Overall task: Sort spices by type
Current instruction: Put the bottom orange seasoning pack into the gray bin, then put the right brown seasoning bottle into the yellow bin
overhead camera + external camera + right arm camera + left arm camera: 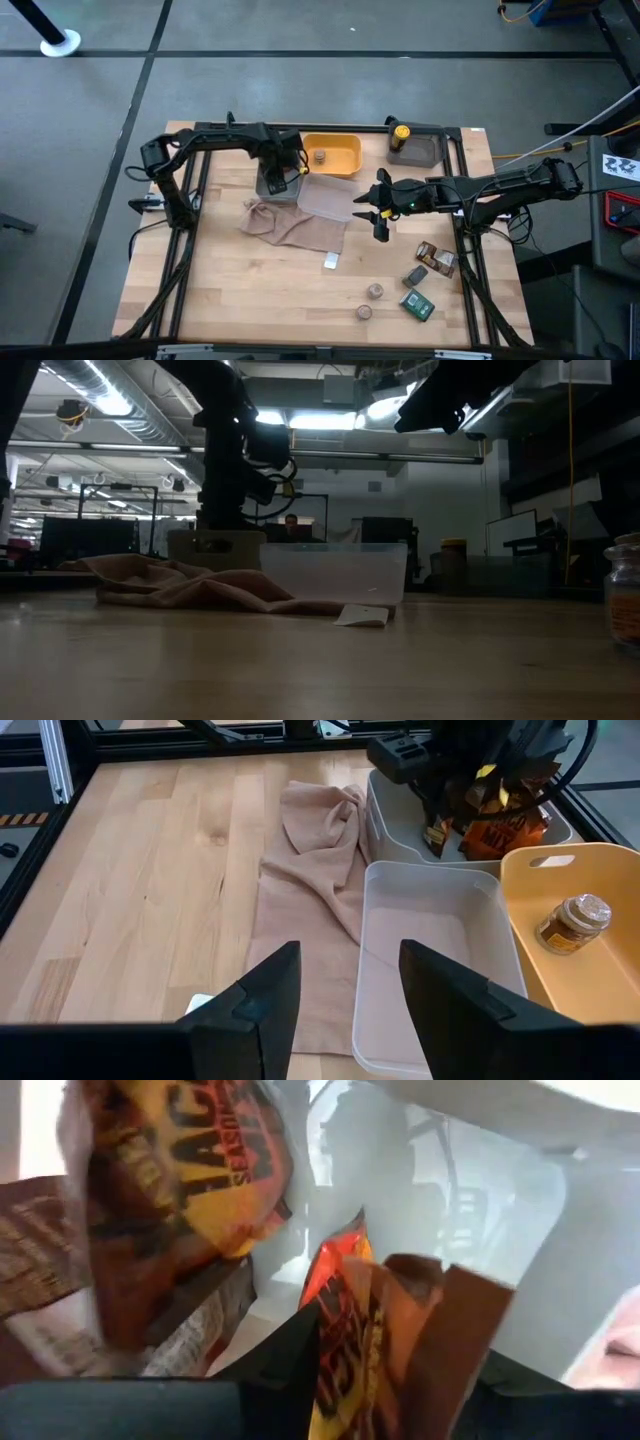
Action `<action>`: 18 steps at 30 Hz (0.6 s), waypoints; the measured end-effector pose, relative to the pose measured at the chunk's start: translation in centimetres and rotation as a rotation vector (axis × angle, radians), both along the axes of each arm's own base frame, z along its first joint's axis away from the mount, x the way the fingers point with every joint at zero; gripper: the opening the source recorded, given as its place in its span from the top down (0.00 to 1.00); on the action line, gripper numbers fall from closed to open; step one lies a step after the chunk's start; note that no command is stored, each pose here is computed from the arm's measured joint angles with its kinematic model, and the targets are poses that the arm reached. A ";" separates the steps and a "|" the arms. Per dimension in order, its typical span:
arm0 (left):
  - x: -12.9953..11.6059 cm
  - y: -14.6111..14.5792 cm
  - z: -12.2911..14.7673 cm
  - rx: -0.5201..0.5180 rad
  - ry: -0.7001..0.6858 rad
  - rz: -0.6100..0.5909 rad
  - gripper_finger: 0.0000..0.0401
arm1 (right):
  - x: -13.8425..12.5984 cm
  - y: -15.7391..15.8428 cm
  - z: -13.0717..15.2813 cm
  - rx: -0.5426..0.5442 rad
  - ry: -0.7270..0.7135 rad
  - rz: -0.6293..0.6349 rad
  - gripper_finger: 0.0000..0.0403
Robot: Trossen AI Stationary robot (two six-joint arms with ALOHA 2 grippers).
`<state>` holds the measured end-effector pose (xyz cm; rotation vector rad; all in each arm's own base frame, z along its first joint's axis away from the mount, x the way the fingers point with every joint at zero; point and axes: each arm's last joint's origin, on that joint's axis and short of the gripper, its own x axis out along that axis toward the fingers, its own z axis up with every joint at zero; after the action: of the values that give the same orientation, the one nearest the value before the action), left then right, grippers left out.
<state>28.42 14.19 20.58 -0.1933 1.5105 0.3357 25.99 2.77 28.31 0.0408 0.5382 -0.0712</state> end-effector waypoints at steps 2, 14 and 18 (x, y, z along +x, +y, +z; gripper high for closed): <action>0.2 0.1 0.7 0.002 -0.005 0.000 0.68 | 0.0 0.0 0.0 0.000 0.000 0.000 0.57; -0.4 -0.2 7.6 0.085 -0.167 -0.018 0.68 | 0.0 0.0 0.0 0.002 0.001 -0.001 0.57; -1.5 -0.9 10.1 0.111 -0.236 -0.017 0.68 | 0.0 0.1 -0.1 0.023 0.010 0.043 0.57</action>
<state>26.90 13.26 30.65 -0.1273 1.2559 0.3694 25.96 2.92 28.24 0.0510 0.5497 -0.0231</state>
